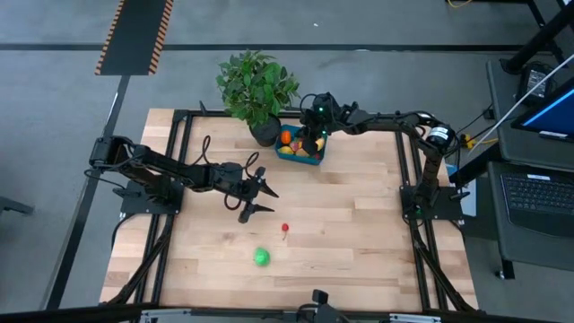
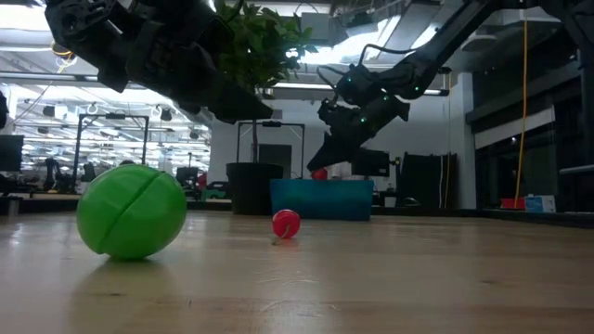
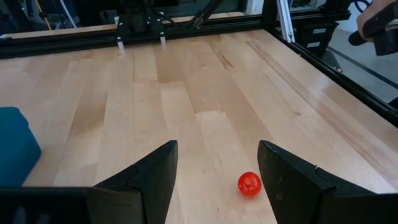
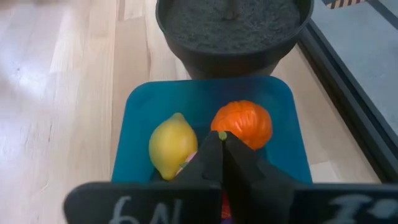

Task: Pick and placing Produce into tupperware
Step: Put the red strawberry into the blue container, then put the green avocado into the blue container

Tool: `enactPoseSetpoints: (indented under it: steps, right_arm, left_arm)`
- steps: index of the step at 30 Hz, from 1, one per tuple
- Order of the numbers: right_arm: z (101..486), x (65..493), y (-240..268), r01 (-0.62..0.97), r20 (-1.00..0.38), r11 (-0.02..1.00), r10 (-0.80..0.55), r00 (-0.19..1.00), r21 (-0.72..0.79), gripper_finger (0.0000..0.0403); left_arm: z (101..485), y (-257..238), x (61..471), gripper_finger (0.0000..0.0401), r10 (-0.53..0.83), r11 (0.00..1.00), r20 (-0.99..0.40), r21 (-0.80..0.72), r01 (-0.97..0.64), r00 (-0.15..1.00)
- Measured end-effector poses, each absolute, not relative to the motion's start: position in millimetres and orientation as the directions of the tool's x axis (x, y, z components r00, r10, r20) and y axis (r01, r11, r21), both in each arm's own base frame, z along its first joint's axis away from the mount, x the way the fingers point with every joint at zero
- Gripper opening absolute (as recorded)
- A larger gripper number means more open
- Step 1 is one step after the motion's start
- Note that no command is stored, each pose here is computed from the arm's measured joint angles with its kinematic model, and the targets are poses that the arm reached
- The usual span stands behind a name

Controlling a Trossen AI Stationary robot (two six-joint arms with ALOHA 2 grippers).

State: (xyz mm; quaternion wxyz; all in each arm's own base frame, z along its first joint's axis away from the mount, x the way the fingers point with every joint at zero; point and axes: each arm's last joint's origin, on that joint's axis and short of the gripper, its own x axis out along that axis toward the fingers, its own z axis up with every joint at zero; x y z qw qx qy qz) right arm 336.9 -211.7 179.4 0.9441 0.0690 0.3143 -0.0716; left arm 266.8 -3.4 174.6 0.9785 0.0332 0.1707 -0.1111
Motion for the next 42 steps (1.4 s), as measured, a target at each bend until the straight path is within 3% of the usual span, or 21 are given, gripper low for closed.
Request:
enactPoseSetpoints:
  steps: [12,30,42]
  right_arm:
    - [179,337,-212,0.179,-0.606,0.980,-0.091,0.791,0.086,0.0026]
    - [180,337,-212,0.184,-0.604,0.979,-0.096,0.792,0.086,0.0033]
    - [211,335,-199,0.189,-0.610,0.974,-0.074,0.789,0.127,0.0033]
  left_arm:
    - [175,-3,267,0.0214,-0.206,0.973,-0.341,0.026,0.229,0.917]
    - [175,-4,267,0.0214,-0.207,0.973,-0.341,0.024,0.229,0.917]
    - [175,-3,267,0.0214,-0.204,0.976,-0.341,0.005,0.218,0.918]
